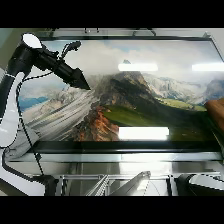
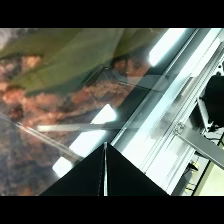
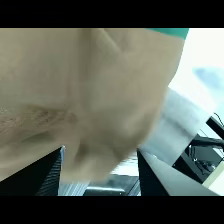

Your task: Fold the shirts.

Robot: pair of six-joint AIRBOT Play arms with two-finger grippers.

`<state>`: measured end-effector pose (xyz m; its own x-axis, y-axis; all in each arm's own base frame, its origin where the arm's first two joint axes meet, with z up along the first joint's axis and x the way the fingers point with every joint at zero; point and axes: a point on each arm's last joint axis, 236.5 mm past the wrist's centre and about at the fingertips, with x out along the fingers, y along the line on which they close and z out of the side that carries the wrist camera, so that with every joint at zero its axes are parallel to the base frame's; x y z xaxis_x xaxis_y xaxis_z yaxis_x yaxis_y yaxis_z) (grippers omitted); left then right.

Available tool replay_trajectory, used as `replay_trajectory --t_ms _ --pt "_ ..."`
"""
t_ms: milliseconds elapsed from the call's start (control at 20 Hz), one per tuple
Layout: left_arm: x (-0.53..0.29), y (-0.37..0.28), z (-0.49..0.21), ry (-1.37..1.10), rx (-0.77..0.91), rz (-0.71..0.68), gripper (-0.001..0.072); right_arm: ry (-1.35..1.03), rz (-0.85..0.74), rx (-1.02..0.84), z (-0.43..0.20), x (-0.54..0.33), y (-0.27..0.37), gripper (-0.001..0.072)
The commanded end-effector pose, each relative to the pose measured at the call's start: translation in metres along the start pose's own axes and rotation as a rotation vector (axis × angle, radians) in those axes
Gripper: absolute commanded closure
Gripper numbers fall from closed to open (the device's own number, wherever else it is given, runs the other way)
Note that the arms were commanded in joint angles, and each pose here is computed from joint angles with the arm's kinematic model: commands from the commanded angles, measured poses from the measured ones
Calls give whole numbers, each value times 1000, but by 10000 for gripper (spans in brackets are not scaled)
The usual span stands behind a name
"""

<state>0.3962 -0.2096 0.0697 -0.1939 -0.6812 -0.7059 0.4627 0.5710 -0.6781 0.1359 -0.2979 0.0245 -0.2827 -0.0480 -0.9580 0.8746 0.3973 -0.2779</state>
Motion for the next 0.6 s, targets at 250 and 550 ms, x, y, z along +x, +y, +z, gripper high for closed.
replay_trajectory --t_ms 250,550 --pt "-39 -31 16 -57 79 48 706 -240 213 -24 17 -132 50 214" --pt "-60 -58 19 -256 74 105 706 -218 453 -432 -61 -157 198 693"
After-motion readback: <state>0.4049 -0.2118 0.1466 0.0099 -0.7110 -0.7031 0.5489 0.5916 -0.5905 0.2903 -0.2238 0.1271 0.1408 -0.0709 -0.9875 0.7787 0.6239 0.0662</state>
